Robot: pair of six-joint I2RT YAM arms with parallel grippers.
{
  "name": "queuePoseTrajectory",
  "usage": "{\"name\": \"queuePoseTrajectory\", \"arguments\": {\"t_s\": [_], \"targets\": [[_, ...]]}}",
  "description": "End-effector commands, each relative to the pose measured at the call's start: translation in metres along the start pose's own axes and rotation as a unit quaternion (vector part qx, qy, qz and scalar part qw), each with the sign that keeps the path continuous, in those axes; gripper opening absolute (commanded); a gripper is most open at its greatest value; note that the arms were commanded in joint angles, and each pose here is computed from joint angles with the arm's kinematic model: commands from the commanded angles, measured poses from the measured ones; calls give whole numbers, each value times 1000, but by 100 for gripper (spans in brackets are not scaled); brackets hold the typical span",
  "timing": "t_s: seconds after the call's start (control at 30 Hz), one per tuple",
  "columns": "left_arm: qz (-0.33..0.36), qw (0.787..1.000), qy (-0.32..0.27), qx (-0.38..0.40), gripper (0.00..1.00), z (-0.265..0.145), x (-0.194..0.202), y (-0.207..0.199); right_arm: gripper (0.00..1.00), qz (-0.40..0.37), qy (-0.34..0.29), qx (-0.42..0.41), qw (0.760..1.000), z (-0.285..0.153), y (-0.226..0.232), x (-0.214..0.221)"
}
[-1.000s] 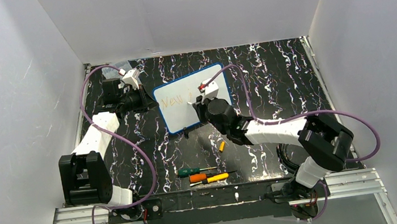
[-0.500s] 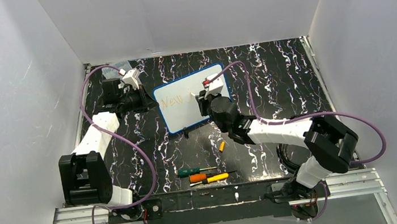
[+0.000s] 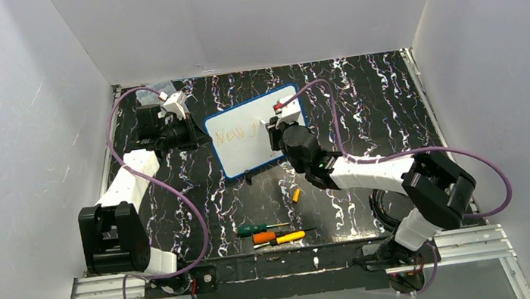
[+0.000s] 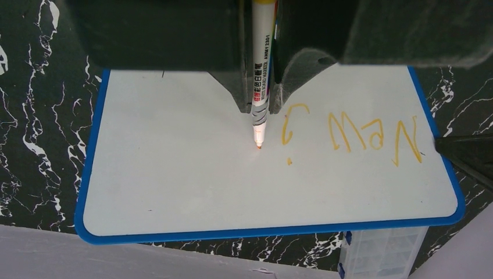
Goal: Write a sentence on the whiteboard
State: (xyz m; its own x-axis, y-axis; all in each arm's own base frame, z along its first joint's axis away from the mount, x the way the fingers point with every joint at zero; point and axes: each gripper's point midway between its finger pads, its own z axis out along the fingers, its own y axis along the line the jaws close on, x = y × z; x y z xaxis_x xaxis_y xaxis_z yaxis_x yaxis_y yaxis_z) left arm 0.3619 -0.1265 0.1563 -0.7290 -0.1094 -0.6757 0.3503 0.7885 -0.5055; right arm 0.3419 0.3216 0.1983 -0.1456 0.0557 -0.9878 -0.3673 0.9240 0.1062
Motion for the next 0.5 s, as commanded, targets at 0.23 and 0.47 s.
{"name": "queuePoseTrajectory", "arguments": {"t_s": [0.23, 0.47], "targets": [[18, 1000, -17, 18, 0, -11, -11, -16, 1, 13, -35, -17, 999, 11, 11, -26], [19, 999, -19, 19, 0, -12, -12, -17, 1, 13, -4, -23, 1000, 2, 7, -3]]}}
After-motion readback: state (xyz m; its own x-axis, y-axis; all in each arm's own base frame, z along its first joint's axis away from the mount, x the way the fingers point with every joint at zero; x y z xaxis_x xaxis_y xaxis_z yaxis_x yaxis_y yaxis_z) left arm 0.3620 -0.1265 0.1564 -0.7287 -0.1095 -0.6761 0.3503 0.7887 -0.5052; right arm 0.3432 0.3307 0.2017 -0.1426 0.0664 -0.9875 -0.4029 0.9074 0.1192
